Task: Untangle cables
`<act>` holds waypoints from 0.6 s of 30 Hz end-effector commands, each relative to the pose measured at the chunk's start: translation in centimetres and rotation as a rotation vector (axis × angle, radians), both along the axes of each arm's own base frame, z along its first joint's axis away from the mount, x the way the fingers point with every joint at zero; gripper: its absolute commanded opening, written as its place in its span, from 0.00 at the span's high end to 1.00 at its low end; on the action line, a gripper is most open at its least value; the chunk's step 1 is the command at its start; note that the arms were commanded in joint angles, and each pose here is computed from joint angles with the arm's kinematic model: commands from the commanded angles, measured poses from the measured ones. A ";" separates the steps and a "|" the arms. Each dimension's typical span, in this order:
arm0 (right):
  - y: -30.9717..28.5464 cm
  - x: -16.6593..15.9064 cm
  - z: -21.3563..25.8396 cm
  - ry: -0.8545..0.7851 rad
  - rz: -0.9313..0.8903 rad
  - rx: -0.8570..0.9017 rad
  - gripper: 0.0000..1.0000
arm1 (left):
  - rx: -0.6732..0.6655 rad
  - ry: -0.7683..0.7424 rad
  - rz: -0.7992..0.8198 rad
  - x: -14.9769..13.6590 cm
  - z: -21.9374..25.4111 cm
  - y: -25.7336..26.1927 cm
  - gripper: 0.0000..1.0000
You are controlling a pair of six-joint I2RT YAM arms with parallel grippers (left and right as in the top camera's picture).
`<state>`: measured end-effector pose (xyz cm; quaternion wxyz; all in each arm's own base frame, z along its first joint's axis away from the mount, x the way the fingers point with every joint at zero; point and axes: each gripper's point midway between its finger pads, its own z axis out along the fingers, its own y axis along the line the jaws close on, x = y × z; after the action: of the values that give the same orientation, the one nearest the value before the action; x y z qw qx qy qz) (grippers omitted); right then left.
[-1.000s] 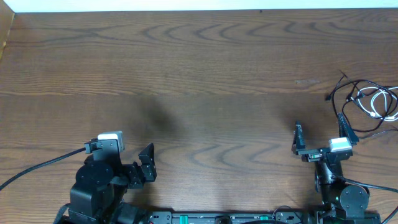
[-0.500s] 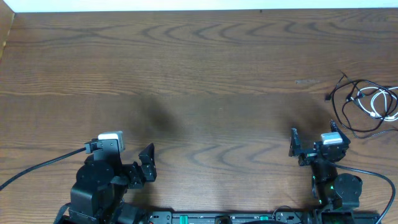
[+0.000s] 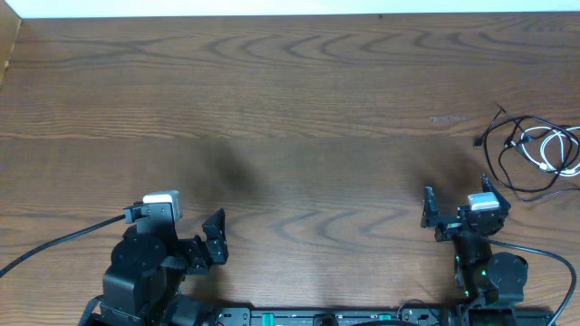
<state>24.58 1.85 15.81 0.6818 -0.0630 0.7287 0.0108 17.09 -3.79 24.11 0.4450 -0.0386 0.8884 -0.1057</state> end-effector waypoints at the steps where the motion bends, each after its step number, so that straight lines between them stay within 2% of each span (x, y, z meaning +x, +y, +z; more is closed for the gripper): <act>1: -0.8 0.0 0.0 -0.001 -0.042 0.009 0.01 | 0.009 -0.004 0.019 0.1 0.0 0.4 0.02; 18: -2.0 0.0 -0.1 0.004 -0.113 0.005 0.01 | 0.009 -0.004 0.019 0.1 0.0 0.4 0.02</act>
<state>24.65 0.43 15.67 0.6794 -0.0349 0.7327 -0.0194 17.09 -3.79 24.11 0.4450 -0.0386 0.8884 -0.1057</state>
